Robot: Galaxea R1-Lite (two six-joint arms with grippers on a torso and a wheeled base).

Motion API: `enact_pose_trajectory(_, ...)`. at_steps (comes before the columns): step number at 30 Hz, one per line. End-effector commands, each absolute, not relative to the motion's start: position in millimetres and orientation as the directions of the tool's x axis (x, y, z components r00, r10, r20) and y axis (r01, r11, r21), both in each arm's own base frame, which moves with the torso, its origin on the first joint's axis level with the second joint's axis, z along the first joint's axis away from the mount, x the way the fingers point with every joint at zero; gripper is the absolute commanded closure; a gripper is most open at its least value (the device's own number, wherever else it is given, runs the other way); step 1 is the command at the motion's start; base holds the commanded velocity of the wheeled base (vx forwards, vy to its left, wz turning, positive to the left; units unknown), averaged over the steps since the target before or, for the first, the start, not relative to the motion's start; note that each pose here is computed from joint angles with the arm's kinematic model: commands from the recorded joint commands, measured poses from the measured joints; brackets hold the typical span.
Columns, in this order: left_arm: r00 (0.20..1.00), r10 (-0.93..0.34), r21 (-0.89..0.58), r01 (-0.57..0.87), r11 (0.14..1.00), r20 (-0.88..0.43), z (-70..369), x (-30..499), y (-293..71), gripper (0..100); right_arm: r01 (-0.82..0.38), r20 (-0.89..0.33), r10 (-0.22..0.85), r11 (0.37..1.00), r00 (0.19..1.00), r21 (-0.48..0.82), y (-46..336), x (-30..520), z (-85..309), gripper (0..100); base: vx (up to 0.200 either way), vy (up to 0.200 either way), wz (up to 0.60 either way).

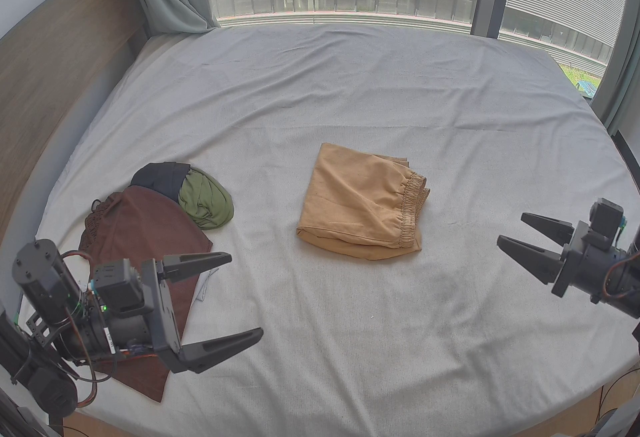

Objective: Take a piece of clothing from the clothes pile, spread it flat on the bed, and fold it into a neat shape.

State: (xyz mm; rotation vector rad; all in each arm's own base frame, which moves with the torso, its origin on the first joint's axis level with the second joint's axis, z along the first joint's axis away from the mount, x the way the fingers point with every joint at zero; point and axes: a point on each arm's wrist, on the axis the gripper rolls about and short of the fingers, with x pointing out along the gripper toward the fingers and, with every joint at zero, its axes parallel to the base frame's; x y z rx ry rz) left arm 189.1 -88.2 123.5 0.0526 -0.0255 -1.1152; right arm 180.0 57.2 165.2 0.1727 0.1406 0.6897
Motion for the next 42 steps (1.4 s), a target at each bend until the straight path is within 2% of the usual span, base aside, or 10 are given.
enact_pose_trajectory(1,0.457,-0.889,0.084,0.885,0.458,0.035,135,163,-79,0,-0.593,-0.022,0.605,0.785,0.796,0.178,43,151,168,0,0.0,0.0,0.0)
enact_pose_trajectory(10,0.501,-0.861,0.08,0.858,0.508,0.089,146,140,-68,0,-0.533,0.123,0.521,0.839,0.845,0.105,22,106,182,0,0.0,0.0,0.0)
enact_pose_trajectory(16,0.69,-0.708,-0.046,0.72,0.692,0.147,155,149,-64,0,-0.517,0.165,0.5,0.852,0.851,0.085,17,88,184,0,0.0,0.0,0.0)
enact_pose_trajectory(18,0.712,-0.682,-0.051,0.697,0.715,0.167,159,149,-62,0,-0.517,0.166,0.5,0.852,0.85,0.085,17,81,184,0,0.0,0.0,0.0)
enact_pose_trajectory(32,0.697,-0.661,0.0,0.688,0.725,0.28,175,111,-48,0,-0.492,0.191,0.472,0.867,0.861,0.079,10,7,158,0,0.0,0.0,0.0)
enact_pose_trajectory(37,0.713,-0.648,-0.003,0.674,0.739,0.268,176,88,-39,0,-0.496,0.189,0.474,0.864,0.86,0.086,8,-17,139,0,0.0,0.0,0.0)
enact_pose_trajectory(42,0.763,-0.613,-0.027,0.631,0.776,0.207,164,58,-27,0,-0.483,0.177,0.464,0.871,0.868,0.088,8,-30,119,0,0.0,0.0,0.0)
